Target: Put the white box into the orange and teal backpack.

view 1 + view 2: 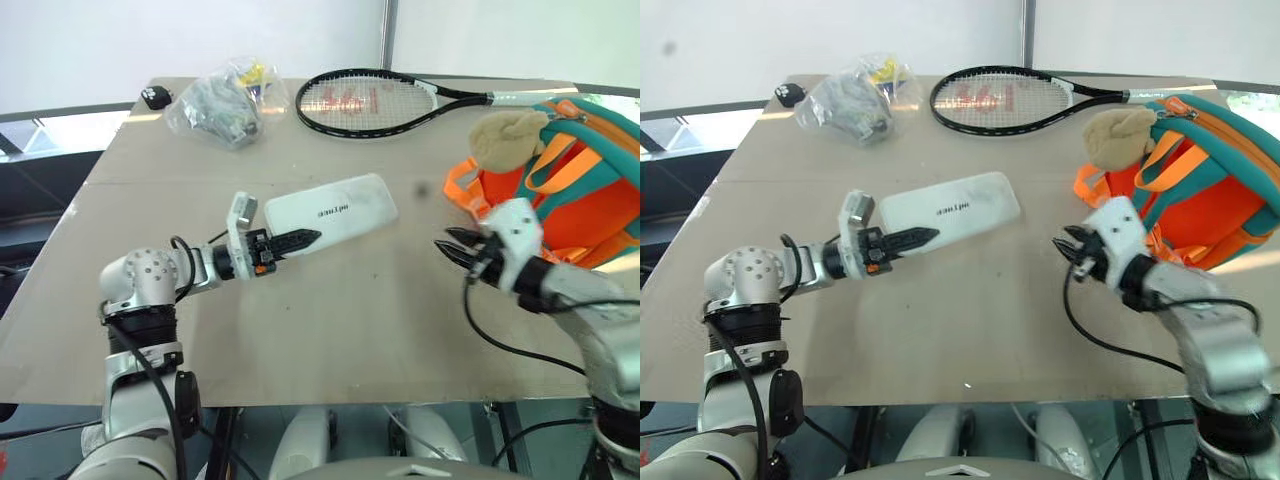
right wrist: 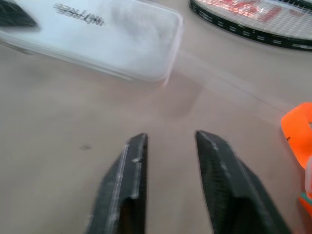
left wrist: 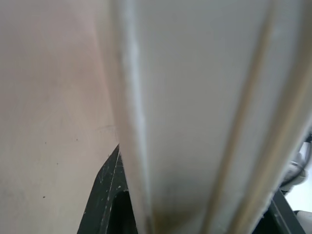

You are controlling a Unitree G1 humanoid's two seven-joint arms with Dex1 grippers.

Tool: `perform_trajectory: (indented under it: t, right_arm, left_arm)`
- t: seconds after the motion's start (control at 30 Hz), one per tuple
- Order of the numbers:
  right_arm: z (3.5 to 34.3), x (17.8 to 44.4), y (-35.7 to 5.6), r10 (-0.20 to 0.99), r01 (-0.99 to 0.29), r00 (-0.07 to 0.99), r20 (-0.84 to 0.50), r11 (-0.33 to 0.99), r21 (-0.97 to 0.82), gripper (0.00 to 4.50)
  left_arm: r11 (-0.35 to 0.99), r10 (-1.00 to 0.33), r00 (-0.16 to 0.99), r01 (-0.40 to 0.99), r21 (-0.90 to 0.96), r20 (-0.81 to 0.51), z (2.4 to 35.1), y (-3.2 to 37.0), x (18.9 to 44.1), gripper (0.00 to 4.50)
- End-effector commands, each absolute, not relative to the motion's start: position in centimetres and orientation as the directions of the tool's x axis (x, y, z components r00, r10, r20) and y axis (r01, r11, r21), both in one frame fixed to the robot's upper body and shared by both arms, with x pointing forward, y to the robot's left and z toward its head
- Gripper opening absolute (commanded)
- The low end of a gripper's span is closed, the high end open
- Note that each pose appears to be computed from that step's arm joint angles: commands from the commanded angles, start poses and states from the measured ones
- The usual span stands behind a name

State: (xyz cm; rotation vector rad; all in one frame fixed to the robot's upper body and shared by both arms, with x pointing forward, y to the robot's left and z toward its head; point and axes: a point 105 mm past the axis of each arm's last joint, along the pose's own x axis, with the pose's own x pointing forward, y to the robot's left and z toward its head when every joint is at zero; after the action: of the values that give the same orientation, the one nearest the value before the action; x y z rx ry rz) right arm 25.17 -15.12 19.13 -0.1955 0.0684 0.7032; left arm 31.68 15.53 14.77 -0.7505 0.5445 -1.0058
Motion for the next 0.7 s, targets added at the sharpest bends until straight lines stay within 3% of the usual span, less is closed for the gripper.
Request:
perform_trajectory:
  t: [0.03,0.1,0.13,0.3,0.4,0.7]
  right_arm:
    - [20.9,21.5,-16.0,0.649,-0.659,0.752,-0.113,0.738,-0.147,3.1]
    - [20.2,20.0,-17.7,0.605,-0.625,0.778,-0.173,0.773,-0.109,4.21]
    - [19.9,19.6,-18.6,0.563,-0.589,0.802,-0.198,0.801,-0.105,4.47]
    - [19.3,21.7,-23.2,0.26,-0.291,0.94,-0.221,0.949,-0.118,4.47]
    - [19.3,25.1,-24.4,0.151,-0.166,0.973,-0.175,0.984,-0.071,4.47]
    - [20.8,33.3,-23.4,0.115,-0.118,0.992,-0.047,0.989,-0.083,4.47]
  left_arm:
    - [0.281,-0.907,0.419,0.657,-0.7,0.029,17.3,15.2,31.2,1.13]
    - [0.296,-0.908,0.417,0.701,-0.649,0.036,17.6,15.0,31.3,1.13]
    - [0.304,-0.908,0.417,0.719,-0.624,0.037,17.7,14.9,31.4,1.13]
    - [0.339,-0.897,0.438,0.765,-0.547,0.056,17.9,14.6,32.4,1.13]
    - [0.363,-0.892,0.45,0.781,-0.508,0.054,17.9,14.3,32.8,1.13]
    - [0.418,-0.872,0.487,0.793,-0.443,0.048,18.1,14.2,33.0,1.13]
